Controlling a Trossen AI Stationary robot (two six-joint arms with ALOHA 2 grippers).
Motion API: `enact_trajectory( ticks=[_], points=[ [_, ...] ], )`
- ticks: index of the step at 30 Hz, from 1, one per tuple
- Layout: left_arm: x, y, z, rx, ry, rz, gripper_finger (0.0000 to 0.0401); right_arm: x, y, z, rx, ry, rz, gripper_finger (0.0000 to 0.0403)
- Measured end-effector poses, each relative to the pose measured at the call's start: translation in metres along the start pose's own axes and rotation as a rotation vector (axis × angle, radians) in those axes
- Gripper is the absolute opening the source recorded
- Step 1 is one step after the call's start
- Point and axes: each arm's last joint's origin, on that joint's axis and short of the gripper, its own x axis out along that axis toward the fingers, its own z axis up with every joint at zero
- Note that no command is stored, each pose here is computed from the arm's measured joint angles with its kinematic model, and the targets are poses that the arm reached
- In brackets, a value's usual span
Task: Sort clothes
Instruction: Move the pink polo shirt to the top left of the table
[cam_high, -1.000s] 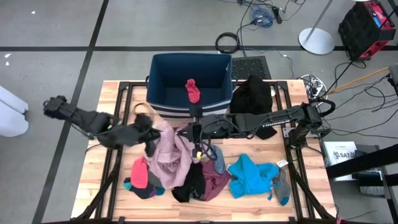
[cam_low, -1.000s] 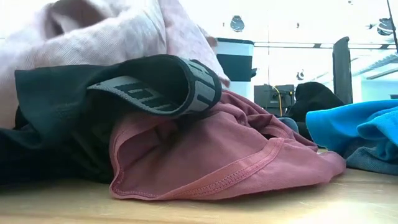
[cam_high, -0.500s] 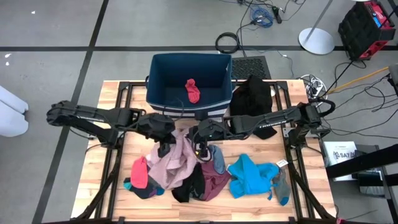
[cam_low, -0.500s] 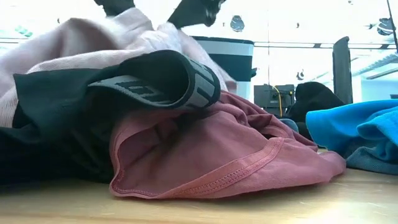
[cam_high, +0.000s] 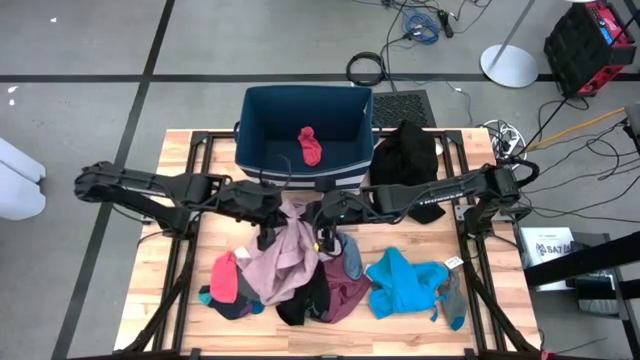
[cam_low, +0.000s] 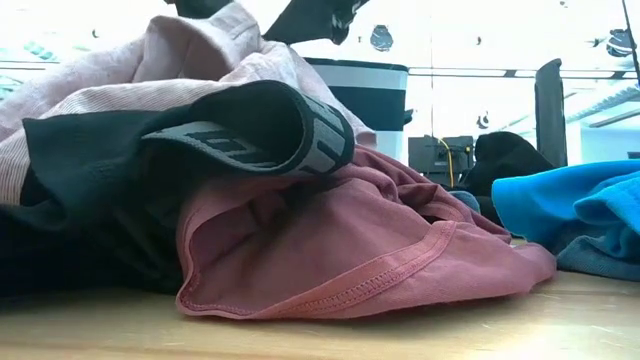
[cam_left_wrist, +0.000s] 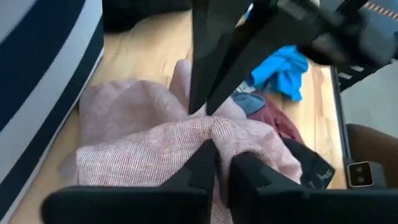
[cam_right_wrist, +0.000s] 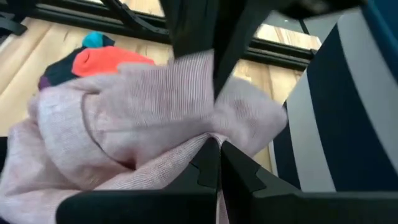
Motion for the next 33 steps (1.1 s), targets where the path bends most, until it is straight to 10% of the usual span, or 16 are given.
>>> enact_trajectory(
  ticks=[15,26,33],
  points=[
    [0.028,-0.008,0.01,0.211,-0.065,-0.115,0.0222,-0.018,-0.004,0.011,-0.006,-0.056,-0.007,0.0],
    [0.053,-0.007,0.017,0.202,-0.164,-0.025,0.0215,-0.027,0.0,0.021,-0.006,-0.145,-0.005,0.0],
    [0.051,-0.01,0.015,0.215,-0.167,-0.006,0.0094,-0.039,0.002,0.018,0.01,-0.089,-0.013,0.0]
  ],
)
